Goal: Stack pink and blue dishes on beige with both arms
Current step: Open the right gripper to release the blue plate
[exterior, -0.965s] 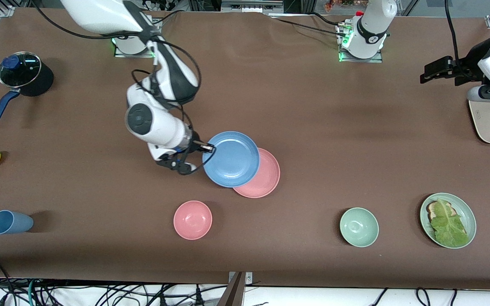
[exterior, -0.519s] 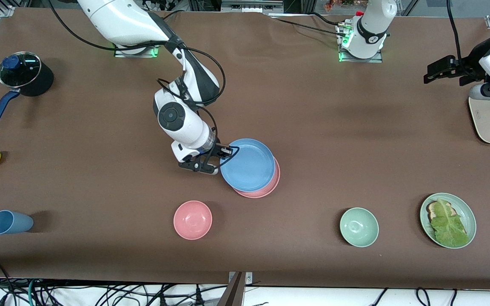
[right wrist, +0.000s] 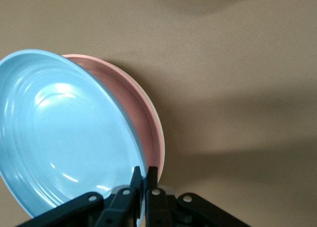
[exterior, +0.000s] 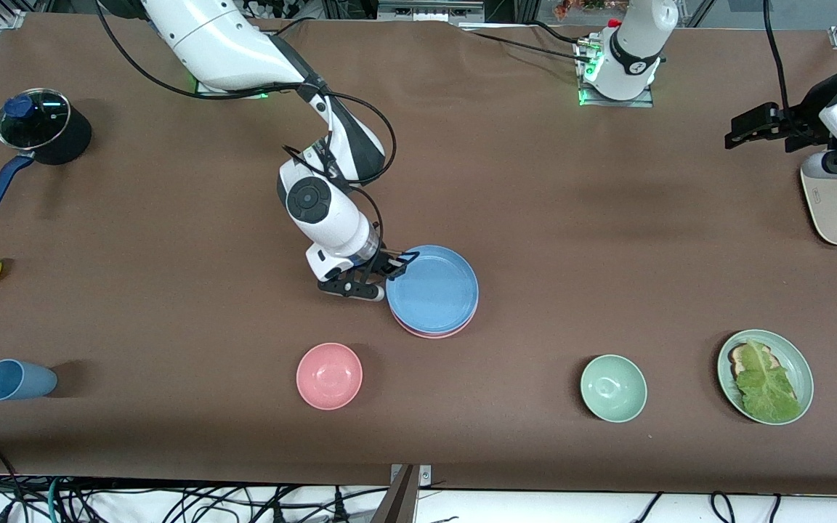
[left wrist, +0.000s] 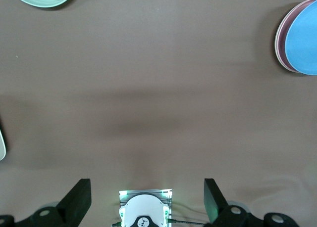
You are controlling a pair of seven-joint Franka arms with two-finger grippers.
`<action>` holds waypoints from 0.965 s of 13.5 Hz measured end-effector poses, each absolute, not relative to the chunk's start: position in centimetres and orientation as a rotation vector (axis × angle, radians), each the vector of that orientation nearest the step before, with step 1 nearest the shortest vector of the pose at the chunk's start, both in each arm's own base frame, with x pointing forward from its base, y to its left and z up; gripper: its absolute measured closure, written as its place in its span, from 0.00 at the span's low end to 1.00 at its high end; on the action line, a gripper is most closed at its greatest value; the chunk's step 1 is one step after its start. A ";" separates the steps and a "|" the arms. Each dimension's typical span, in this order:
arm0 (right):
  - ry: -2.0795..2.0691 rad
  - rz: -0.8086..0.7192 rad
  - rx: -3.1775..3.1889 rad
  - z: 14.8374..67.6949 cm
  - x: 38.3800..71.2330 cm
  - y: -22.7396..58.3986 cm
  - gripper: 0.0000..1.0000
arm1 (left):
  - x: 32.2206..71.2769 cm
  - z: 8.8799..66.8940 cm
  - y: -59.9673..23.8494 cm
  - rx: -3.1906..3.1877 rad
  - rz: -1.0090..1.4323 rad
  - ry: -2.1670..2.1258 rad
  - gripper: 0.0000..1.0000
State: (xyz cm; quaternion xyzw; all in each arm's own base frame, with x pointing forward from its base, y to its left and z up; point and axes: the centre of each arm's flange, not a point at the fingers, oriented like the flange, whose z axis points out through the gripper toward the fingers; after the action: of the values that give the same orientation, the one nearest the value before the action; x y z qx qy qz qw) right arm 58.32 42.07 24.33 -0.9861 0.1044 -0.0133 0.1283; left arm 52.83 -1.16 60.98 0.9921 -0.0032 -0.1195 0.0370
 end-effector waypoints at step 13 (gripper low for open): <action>0.331 -0.100 -2.913 25.5 61.0 39.3 0.17 | 53.3 60.6 -1.1 3.046 -0.363 -0.010 0.00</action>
State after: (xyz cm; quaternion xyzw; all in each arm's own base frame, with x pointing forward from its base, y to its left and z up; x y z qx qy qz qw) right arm 60.97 39.31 25.52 -0.9877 0.1122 -0.0340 0.1037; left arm 53.27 -1.08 60.63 0.9923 -0.0032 -0.1182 0.0372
